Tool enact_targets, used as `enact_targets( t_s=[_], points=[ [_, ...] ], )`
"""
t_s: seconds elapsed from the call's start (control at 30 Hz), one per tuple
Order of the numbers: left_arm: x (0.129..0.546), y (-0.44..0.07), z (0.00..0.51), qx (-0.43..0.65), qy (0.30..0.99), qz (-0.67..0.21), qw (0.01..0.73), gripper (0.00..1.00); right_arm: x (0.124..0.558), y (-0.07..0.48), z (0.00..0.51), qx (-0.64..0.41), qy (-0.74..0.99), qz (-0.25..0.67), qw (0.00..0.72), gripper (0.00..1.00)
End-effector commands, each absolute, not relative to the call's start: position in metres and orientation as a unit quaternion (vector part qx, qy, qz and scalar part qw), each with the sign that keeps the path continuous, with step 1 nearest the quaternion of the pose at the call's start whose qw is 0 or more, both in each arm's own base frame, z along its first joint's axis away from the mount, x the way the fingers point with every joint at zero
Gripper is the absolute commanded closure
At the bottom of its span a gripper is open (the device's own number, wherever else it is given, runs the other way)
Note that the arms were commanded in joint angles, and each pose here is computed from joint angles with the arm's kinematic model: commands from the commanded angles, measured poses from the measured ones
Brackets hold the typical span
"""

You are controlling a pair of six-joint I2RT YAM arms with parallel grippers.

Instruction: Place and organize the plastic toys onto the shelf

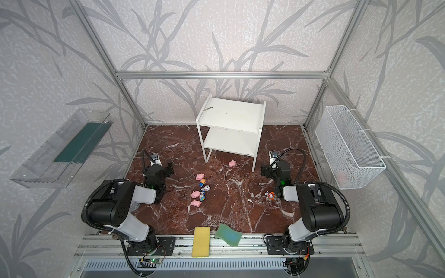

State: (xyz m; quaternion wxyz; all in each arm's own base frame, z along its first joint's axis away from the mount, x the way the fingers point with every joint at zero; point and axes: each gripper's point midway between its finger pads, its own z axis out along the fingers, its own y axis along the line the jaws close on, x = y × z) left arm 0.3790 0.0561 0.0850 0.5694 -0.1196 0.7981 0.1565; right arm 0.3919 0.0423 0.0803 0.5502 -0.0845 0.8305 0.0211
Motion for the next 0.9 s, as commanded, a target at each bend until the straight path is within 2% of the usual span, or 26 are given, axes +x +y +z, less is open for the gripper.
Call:
enact_targets(
  t_s=[0.0,0.87],
  points=[
    [0.385,0.057,0.101,-0.129,0.784,0.152,0.588,0.01,0.397,0.042,0.089,-0.087,0.823,0.014,0.561,0.01],
    [0.375,0.053,0.115,-0.123,0.764,0.163,0.613,0.01,0.397,0.042,0.089,-0.087,0.824,0.014,0.560,0.01]
  ],
)
